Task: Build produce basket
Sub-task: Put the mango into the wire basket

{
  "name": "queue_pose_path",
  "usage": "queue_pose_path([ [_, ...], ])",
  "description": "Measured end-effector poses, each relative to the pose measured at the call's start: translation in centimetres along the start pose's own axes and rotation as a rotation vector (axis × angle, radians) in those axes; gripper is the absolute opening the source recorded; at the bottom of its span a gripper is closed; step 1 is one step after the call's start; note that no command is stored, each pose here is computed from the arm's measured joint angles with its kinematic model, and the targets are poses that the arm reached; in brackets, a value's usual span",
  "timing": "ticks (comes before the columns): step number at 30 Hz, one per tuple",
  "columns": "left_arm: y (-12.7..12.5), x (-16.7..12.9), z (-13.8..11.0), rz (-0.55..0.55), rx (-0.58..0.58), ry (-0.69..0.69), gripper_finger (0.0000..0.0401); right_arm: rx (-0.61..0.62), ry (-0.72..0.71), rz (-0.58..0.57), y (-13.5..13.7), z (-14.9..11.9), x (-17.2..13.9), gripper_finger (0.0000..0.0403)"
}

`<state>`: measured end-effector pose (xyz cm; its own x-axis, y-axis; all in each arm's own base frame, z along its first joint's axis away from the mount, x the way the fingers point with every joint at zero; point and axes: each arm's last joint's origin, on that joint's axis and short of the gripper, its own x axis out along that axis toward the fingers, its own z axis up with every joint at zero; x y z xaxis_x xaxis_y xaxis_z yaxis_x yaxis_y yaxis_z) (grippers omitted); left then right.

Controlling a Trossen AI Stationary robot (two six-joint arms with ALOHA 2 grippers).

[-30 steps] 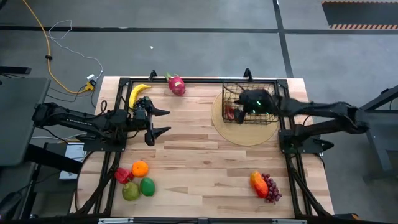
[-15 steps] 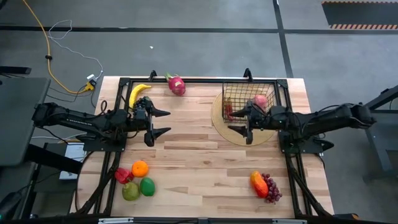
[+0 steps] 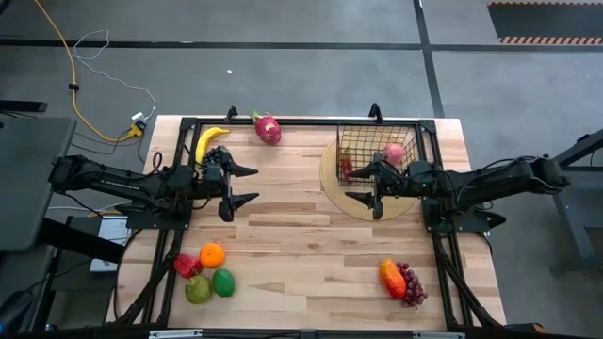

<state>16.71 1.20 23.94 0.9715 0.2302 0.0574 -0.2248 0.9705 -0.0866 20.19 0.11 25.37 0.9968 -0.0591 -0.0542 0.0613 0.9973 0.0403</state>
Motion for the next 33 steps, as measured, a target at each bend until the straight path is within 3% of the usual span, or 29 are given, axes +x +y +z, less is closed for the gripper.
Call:
queue_pose_path([
  [6,0.0,0.0,0.0,0.0,-0.003,0.0,0.0319,0.015,0.0,0.0,0.0,0.0,0.0,0.0256],
  [10,0.0,0.0,0.0,0.0,-0.002,0.0,0.0319,0.169,0.034,0.009,0.3,0.2,0.1,0.0256],
  [15,0.0,0.0,-0.1,0.001,0.003,0.015,0.0319,0.235,0.352,0.0,2.9,0.3,-0.2,0.0256],
  [18,0.0,0.0,-0.2,0.002,0.004,0.024,0.0319,0.275,0.582,-0.08,4.8,0.3,-0.8,0.0256],
  [26,0.0,0.0,-0.2,0.002,0.002,0.025,0.0319,0.524,1.098,-0.299,10.2,-0.8,-2.2,0.0256],
  [33,0.0,0.0,-0.2,0.002,-0.013,0.025,0.0319,0.749,1.356,-0.49,14.8,-2.9,-2.1,0.0256],
])
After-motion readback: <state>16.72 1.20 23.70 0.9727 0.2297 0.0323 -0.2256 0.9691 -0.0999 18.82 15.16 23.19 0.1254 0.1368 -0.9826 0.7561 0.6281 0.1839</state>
